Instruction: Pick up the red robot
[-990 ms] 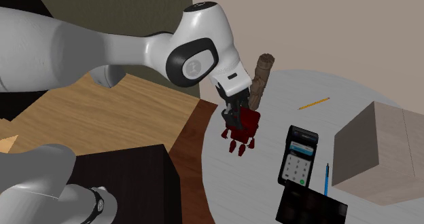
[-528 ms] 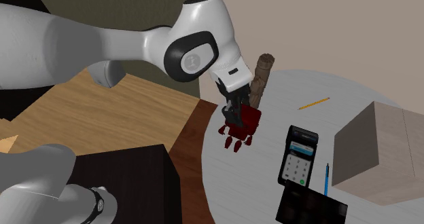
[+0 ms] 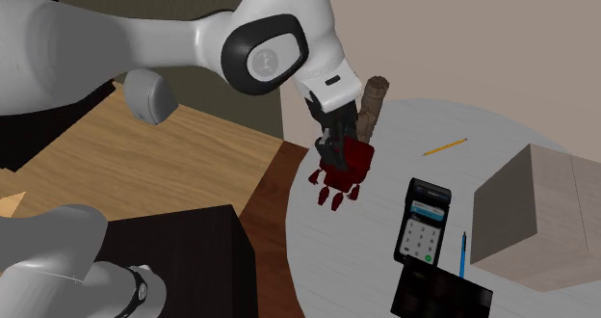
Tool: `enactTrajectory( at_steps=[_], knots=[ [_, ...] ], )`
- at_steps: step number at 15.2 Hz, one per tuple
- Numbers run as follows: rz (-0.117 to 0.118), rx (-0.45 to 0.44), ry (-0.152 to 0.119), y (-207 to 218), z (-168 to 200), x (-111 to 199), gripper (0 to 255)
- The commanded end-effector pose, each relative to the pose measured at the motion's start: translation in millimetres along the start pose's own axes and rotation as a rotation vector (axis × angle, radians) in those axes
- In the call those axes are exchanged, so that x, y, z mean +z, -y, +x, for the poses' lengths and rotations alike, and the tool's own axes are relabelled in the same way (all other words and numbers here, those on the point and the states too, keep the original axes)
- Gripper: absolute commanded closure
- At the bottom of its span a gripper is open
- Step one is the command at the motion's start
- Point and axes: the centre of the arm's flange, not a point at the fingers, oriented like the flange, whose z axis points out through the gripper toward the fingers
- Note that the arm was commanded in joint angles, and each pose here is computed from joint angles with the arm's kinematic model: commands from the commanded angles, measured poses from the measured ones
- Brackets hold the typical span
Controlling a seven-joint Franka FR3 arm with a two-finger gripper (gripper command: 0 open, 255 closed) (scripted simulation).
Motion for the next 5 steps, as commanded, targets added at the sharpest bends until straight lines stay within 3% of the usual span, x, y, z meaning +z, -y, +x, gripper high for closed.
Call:
enactTrajectory(
  at_steps=[1,5],
  knots=[
    [0.000,0.000,0.000,1.0,4.1,-10.4,255],
    [0.000,0.000,0.000,0.6,8.6,-20.8,255]
  ],
)
